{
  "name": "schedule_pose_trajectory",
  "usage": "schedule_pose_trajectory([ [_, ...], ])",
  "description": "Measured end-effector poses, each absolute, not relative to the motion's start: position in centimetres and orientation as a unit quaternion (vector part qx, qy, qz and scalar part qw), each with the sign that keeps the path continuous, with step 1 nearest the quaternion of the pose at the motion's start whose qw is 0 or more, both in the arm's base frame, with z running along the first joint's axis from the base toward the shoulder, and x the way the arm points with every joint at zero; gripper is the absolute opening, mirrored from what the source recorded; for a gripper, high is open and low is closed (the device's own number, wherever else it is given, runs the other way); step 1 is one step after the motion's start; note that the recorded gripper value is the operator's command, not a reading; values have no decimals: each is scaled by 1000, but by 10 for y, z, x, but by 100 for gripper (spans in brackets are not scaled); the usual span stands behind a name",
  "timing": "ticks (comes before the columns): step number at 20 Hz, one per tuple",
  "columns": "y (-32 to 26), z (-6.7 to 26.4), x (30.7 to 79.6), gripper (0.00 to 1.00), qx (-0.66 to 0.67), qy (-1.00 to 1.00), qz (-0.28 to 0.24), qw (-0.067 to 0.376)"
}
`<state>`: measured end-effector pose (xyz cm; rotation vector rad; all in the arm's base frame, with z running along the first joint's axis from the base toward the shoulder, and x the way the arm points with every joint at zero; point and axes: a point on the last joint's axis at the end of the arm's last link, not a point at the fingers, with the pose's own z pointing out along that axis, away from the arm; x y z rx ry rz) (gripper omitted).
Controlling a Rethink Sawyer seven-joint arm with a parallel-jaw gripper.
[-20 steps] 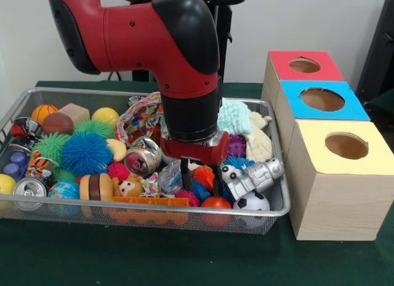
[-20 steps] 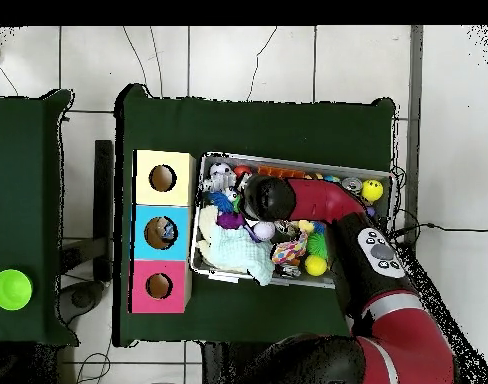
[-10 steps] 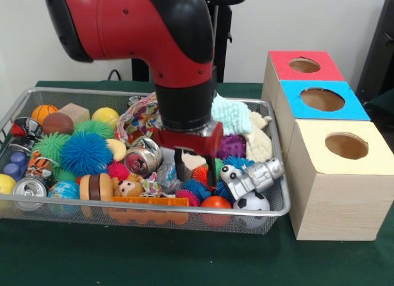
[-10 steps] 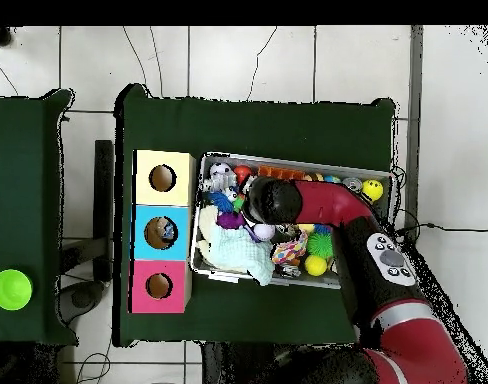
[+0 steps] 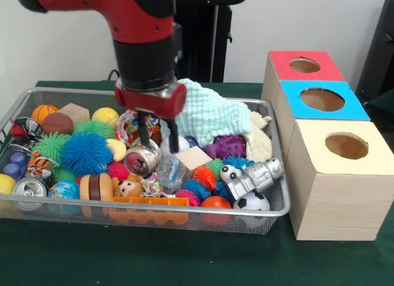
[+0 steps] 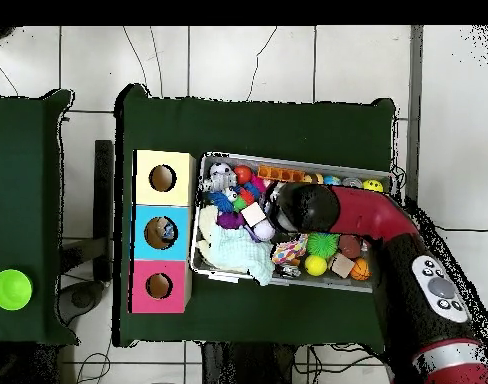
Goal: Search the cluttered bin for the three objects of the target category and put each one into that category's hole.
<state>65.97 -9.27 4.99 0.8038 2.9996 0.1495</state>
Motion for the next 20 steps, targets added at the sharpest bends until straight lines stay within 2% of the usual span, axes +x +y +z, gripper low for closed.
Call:
schedule_pose_trajectory([
  [6, -111, 57, 658, 100, 270, 962, 45, 18],
  [20, -99, 45, 657, 100, 266, 962, 57, 8],
])
